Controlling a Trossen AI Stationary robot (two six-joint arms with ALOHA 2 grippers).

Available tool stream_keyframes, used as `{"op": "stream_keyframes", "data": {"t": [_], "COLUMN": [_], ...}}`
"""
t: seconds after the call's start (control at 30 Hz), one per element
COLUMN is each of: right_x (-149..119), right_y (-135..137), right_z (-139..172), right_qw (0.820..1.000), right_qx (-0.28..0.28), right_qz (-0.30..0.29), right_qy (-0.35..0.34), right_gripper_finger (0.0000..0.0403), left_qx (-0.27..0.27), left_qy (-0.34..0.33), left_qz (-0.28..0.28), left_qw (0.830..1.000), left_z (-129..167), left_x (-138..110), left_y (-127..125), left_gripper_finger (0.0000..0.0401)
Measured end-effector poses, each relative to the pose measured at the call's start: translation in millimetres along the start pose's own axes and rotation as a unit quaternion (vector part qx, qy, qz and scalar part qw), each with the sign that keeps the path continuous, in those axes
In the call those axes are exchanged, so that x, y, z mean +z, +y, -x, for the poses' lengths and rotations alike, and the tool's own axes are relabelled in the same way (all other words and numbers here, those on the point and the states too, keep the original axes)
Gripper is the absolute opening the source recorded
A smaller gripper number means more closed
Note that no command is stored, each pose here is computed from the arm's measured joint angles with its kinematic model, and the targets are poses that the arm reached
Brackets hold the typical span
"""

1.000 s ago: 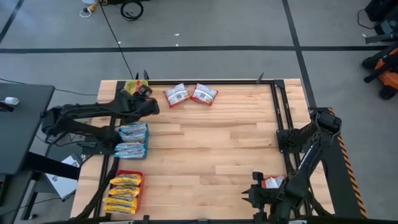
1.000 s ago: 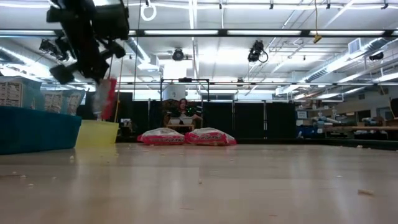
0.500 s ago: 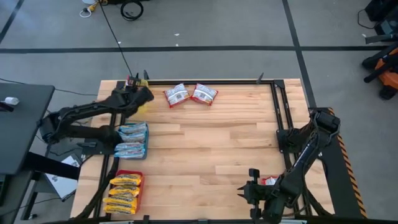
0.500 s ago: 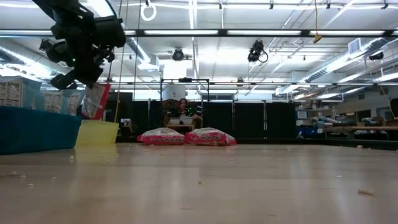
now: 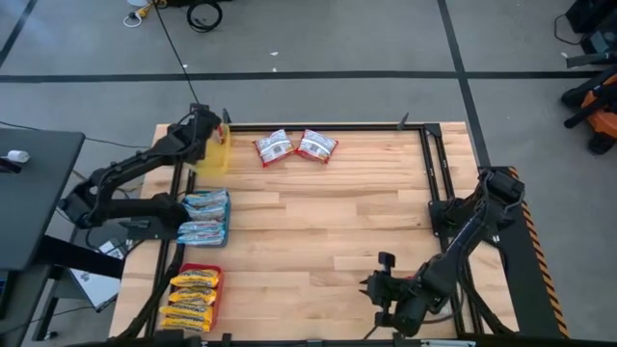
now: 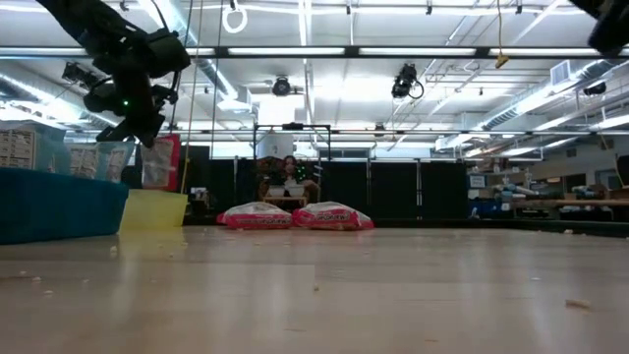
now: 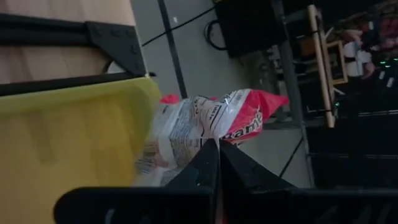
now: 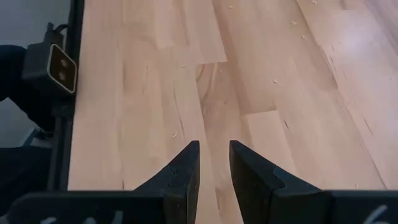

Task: Sort Maruchan noodles
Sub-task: Put the middle red noodle pack into the yellow bin

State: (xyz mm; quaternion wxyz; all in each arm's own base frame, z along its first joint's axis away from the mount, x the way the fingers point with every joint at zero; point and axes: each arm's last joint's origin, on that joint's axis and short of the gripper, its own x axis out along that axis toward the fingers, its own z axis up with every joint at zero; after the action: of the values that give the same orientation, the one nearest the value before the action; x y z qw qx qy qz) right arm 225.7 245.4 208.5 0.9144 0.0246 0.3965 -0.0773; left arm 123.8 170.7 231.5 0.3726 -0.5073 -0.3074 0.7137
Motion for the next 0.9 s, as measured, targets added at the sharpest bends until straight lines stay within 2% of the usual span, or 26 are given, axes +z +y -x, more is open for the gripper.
{"op": "stream_keyframes", "data": {"t": [0.2,0.47,0.63,0.9], "right_x": [7.8,13.6,13.0,11.8], "right_y": [-7.6,-13.9,-13.3,-13.5], "right_z": [-8.7,-15.5,-15.4,-14.9], "right_qw": [1.000,0.999,0.998,0.997], "right_qx": [0.004,0.013,0.022,0.021], "right_qz": [-0.004,-0.014,-0.018,-0.027], "right_qy": [0.023,0.049,0.059,0.065], "right_gripper_finger": [0.0093,0.0093,0.0093,0.0093], "left_qx": [0.028,0.048,0.035,0.057], "left_qy": [0.002,0.011,0.011,-0.016], "left_qz": [0.029,0.076,0.116,0.102], "left_qw": [0.999,0.996,0.993,0.993], "left_z": [-6.7,-21.1,-30.2,-49.9], "left_x": [0.3,-14.3,-20.6,-7.3], "left_y": [4.4,9.5,6.9,7.4], "left_gripper_finger": [0.0011,0.0011,0.0011,0.0011]}}
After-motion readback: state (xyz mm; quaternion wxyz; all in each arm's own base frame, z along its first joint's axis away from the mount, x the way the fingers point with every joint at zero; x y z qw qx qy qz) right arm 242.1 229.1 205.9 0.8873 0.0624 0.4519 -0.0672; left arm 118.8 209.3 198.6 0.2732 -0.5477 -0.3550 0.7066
